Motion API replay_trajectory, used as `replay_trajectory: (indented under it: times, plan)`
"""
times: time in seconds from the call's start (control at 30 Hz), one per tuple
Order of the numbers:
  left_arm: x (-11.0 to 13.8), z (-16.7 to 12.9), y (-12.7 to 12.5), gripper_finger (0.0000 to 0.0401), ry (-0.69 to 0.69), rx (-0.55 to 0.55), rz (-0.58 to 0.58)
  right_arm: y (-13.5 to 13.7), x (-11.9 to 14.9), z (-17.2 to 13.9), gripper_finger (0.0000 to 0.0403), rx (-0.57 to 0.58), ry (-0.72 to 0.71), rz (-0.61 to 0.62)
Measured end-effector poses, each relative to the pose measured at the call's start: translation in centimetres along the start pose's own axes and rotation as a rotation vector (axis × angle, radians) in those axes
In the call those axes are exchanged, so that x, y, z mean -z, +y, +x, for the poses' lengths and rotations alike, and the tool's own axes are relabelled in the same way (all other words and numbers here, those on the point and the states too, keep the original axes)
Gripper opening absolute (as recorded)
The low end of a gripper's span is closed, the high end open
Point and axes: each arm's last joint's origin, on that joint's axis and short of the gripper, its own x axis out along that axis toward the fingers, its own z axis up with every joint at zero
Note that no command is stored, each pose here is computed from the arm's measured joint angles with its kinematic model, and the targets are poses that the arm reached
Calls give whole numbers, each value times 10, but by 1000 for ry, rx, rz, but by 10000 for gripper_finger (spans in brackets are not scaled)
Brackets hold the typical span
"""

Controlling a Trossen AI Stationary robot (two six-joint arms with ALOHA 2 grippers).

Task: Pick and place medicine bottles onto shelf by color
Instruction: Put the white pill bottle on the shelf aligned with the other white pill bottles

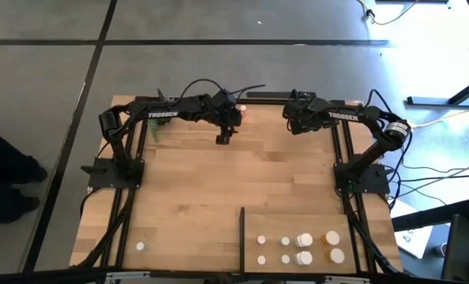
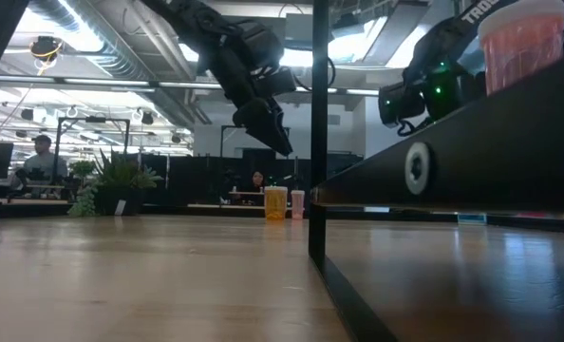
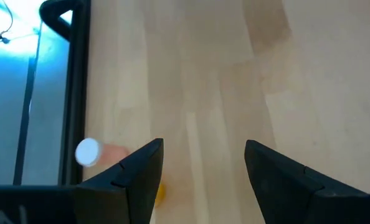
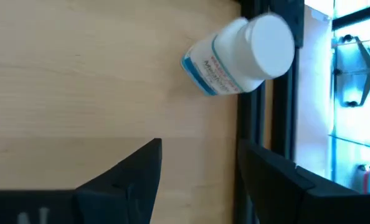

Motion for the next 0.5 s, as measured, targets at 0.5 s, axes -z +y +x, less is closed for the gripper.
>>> replay_trajectory:
  times: [0.5]
  plan:
    - [-16,3,-28,219,-24,51,64,12,22,3,213,67,-240,252]
